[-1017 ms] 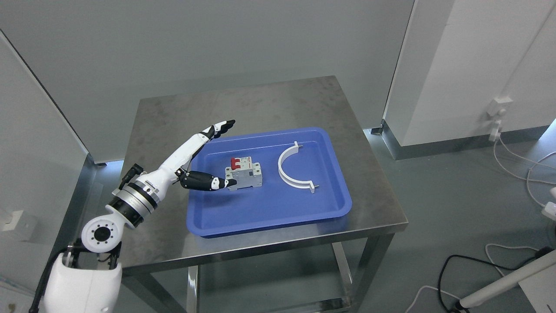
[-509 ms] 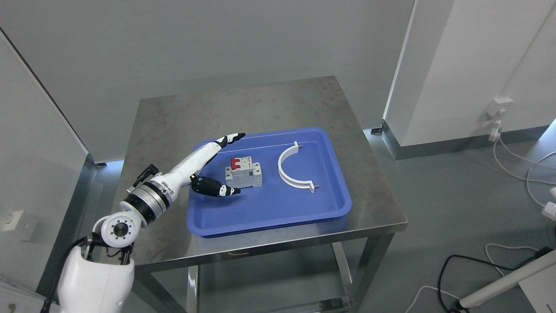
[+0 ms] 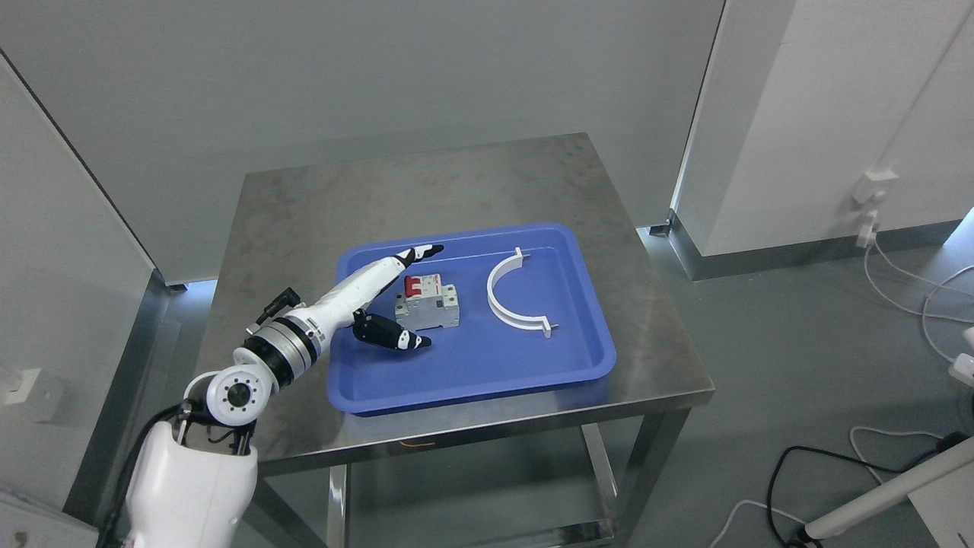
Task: Place circuit breaker on shelf
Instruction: 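Position the left hand fingers around the circuit breaker's side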
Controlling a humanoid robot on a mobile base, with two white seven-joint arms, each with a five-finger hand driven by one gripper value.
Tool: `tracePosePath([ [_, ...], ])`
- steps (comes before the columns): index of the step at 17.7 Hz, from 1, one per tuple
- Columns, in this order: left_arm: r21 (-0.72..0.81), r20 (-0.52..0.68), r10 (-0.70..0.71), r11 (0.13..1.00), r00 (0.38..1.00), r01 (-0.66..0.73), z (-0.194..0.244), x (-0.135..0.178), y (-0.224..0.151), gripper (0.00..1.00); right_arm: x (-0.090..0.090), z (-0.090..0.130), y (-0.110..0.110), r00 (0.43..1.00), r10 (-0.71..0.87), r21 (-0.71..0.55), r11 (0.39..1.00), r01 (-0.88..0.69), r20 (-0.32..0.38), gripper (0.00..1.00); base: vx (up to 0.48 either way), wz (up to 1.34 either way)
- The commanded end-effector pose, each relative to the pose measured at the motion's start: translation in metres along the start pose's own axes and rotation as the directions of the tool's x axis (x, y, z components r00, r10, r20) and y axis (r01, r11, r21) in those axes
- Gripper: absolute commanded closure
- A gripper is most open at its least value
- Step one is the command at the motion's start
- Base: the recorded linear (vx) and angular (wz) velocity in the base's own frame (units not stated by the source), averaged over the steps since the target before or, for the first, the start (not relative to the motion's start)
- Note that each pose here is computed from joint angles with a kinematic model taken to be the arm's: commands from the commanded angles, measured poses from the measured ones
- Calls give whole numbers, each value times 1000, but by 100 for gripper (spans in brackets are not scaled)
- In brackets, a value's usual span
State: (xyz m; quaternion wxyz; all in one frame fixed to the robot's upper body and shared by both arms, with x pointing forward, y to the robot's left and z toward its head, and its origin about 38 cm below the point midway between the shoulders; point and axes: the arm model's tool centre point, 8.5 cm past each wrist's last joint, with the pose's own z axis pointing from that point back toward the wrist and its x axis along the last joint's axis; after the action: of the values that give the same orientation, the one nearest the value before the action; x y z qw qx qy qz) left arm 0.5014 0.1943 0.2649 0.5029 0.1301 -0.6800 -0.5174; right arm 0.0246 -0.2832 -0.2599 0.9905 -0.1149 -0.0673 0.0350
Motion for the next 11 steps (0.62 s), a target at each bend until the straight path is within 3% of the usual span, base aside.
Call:
tracePosePath([
  [1, 11, 13, 47, 999, 999, -47, -13, 5, -6, 5, -6, -1, -10, 998, 30, -12, 999, -31, -55, 0, 0, 0],
  [4, 233, 59, 209, 948, 976, -216, 7, -11, 31, 1, -6, -1, -10, 998, 30, -12, 999, -31, -55, 0, 0, 0],
  [6, 257, 151, 264, 920, 953, -296, 8, -1, 34, 1, -6, -1, -10, 998, 30, -12, 999, -31, -55, 0, 0, 0],
  [11, 421, 178, 242, 857, 954, -297, 23, 8, 26, 1, -6, -1, -10, 998, 30, -12, 999, -31, -55, 0, 0, 0],
])
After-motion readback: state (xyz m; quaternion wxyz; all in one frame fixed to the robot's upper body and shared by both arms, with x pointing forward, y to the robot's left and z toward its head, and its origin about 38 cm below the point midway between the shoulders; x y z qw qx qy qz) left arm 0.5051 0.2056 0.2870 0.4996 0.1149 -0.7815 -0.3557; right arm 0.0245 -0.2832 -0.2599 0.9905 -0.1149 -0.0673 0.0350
